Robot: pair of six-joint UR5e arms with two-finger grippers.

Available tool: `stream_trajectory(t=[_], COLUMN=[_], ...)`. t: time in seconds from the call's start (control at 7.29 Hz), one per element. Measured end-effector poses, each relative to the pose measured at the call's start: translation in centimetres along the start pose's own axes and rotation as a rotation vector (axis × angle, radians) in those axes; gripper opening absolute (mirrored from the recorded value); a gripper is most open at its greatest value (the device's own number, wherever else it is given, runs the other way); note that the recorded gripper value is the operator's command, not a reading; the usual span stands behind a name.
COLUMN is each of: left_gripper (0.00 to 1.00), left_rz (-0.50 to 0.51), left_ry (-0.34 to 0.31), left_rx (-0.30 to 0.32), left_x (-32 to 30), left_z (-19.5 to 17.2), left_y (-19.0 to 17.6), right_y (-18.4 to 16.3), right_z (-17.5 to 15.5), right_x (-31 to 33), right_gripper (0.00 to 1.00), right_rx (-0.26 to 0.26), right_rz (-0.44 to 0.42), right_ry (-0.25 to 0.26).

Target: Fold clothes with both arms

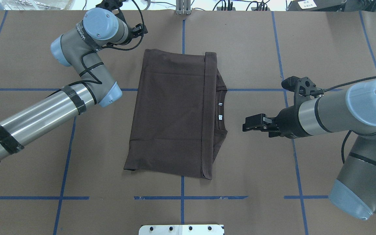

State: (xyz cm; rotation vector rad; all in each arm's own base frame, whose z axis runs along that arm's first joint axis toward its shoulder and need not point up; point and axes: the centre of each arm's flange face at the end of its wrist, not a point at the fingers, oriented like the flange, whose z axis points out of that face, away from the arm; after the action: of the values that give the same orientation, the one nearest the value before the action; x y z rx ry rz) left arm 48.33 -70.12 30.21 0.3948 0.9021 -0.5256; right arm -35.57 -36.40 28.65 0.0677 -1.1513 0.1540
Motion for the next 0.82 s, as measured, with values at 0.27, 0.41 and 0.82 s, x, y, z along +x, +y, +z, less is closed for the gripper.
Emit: stream_trajectory(t=[0.27, 0.41, 0.82], left_gripper=[1.0, 1.0, 1.0], left_rz=[0.033, 0.048, 0.092], left_ry=[0.005, 0.017, 0.084], left_rx=[-0.082, -0.1, -0.187], left_x=[-1.2, -1.4, 0.4], left_z=[-3.8, -6.9, -14.2], left_y=[0.9, 1.8, 6.6], right_y=[-1.0, -0.8, 1.7], right_z=[2.3, 4.3, 11.4], right_x=[-4.5, -7.3, -12.2], right_gripper=[1.0, 1.0, 1.0], right_rx=[0.014, 0.025, 0.054], right_rz=[0.013, 0.001, -0.112], right_ry=[0.127, 0.202, 0.329])
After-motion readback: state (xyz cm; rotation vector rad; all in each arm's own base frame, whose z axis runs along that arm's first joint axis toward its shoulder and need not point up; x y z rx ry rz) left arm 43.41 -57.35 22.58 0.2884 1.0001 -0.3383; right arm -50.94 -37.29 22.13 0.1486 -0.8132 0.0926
